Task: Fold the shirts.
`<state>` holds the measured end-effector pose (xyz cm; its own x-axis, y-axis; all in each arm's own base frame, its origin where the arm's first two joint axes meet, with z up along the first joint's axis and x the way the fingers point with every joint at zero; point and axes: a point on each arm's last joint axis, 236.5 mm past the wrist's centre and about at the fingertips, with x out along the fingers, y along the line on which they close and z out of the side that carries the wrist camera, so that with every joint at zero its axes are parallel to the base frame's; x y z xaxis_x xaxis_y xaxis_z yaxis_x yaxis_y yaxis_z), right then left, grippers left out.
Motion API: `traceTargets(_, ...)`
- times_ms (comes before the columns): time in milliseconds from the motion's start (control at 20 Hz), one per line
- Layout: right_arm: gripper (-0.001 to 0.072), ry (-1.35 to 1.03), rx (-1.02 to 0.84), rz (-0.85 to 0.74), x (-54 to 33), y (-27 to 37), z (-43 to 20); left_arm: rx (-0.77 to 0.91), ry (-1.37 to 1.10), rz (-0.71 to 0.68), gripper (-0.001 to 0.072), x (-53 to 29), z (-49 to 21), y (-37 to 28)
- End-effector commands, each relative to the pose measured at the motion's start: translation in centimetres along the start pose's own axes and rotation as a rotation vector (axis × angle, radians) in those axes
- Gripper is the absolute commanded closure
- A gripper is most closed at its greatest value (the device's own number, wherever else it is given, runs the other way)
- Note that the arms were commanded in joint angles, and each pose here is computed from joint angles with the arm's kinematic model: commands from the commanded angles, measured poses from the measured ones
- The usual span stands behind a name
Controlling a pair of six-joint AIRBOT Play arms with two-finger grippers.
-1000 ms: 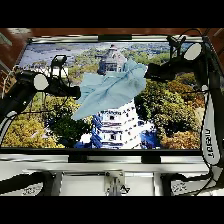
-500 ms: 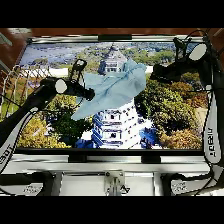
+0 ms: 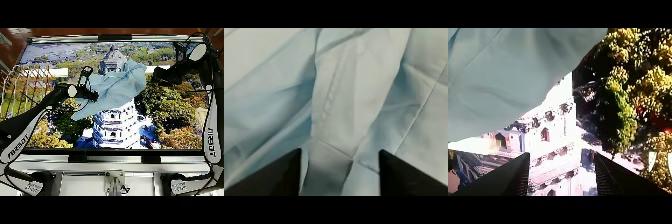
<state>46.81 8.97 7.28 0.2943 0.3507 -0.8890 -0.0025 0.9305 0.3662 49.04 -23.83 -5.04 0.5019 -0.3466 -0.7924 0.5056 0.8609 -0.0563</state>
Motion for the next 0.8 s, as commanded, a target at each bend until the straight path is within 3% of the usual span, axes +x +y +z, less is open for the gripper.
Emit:
traceTargets(0,0.0185,0.035,0.015,-0.002,0.0,-0.1,-0.8,0.016,0.006,-0.002,0.0642,0.2,0.5,0.2)
traceTargets(150,0.0185,0.072,0.000,0.003,-1.2,0.3,-2.1,0.096,0.023,-0.034,0.0654,-5.6,3.7,-0.4)
traceTargets(250,0.0185,0.041,-0.027,-0.014,-3.5,0.6,-2.3,0.224,0.020,-0.038,0.0655,-12.8,5.4,-1.3)
traceTargets(350,0.0185,-0.036,-0.052,-0.022,-6.4,1.4,-2.0,0.248,0.009,0.006,0.0655,-20.9,4.9,-1.6)
traceTargets(500,0.0186,-0.135,-0.027,0.007,-9.8,3.3,-1.6,0.117,-0.003,0.002,0.0656,-27.8,0.1,-3.3)
traceTargets(750,0.0186,-0.106,-0.108,0.031,-8.4,7.3,-3.0,-0.165,0.115,-0.163,0.0646,-22.6,-14.9,-9.7)
